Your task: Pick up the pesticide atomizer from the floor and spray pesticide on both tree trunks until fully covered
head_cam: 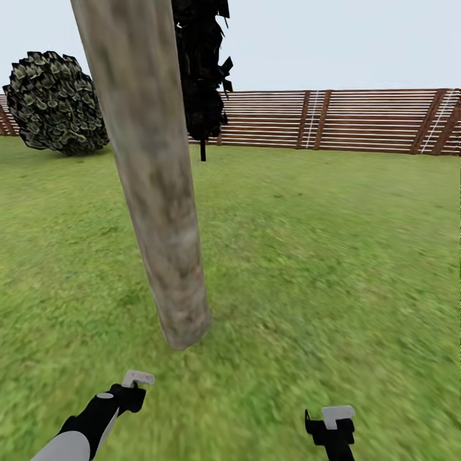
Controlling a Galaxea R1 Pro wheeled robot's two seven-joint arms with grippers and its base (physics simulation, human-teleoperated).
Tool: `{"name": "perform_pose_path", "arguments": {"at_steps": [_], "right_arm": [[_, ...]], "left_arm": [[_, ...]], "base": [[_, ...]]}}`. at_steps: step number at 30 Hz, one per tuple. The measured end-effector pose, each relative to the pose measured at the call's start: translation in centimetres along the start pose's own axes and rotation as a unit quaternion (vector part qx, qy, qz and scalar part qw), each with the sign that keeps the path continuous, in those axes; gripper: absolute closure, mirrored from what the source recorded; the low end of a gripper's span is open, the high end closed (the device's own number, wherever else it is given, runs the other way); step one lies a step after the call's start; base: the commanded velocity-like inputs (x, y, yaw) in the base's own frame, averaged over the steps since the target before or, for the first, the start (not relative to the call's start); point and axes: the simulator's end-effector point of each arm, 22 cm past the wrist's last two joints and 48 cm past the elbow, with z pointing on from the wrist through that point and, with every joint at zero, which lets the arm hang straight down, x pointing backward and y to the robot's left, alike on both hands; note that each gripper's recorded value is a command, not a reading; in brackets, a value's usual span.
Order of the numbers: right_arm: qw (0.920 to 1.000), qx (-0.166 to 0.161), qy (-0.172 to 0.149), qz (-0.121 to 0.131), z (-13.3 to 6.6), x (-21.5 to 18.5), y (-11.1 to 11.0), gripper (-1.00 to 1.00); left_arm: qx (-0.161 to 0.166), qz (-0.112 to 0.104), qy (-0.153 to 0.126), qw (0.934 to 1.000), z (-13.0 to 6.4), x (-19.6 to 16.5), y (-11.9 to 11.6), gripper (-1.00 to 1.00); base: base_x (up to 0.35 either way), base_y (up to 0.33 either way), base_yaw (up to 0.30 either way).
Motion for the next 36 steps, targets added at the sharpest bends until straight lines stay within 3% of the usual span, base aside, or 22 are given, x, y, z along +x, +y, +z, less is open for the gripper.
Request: {"name": "perform_pose_path", "arguments": {"at_steps": [8, 13, 17, 22, 26, 27, 30, 36], "right_arm": [[1.0, -0.001, 0.001, 0.001, 0.0, 0.0, 0.2, -1.0], [1.0, -0.001, 0.001, 0.001, 0.0, 0.1, 0.2, -1.0], [1.0, -0.002, 0.001, 0.001, 0.0, 0.1, 0.2, -1.0], [1.0, -0.001, 0.001, 0.001, -0.1, 0.0, 0.2, -1.0], [1.0, -0.002, 0.0, 0.001, -0.1, 0.0, 0.2, -1.0], [1.0, -0.003, 0.0, 0.001, -0.1, 0.0, 0.3, -1.0], [1.0, -0.006, 0.0, 0.0, 0.0, 0.0, 0.5, -1.0], [1.0, -0.006, 0.0, 0.0, 0.0, 0.0, 0.4, -1.0]], "left_arm": [[0.001, 0.0, 0.001, 1.0, 0.0, 0.1, -0.1, 1.0], [0.0, 0.001, -0.003, 1.0, 0.0, -0.1, 0.0, 1.0], [0.0, 0.001, -0.005, 1.0, 0.0, -0.2, 0.0, 1.0], [-0.002, 0.001, -0.005, 1.0, 0.0, -0.2, 0.1, 1.0], [-0.003, -0.021, -0.011, 0.9997, -0.1, -0.5, 0.3, 1.0], [-0.017, -0.033, -0.013, 0.9992, -0.1, -0.6, 0.9, 1.0], [-0.034, -0.037, -0.01, 0.9987, -0.1, -0.4, 1.6, 1.0], [-0.036, -0.037, -0.012, 0.9986, 0.0, -0.5, 1.6, 1.0]], "base": [[0.004, 0.0, -0.005], [-0.248, -0.016, -0.016], [-0.218, -0.177, -0.241], [0.126, -0.243, -0.284], [0.224, -0.113, -0.216], [0.051, -0.014, -0.034], [-0.029, -0.002, -0.005], [-0.301, 0.0, 0.0]]}}
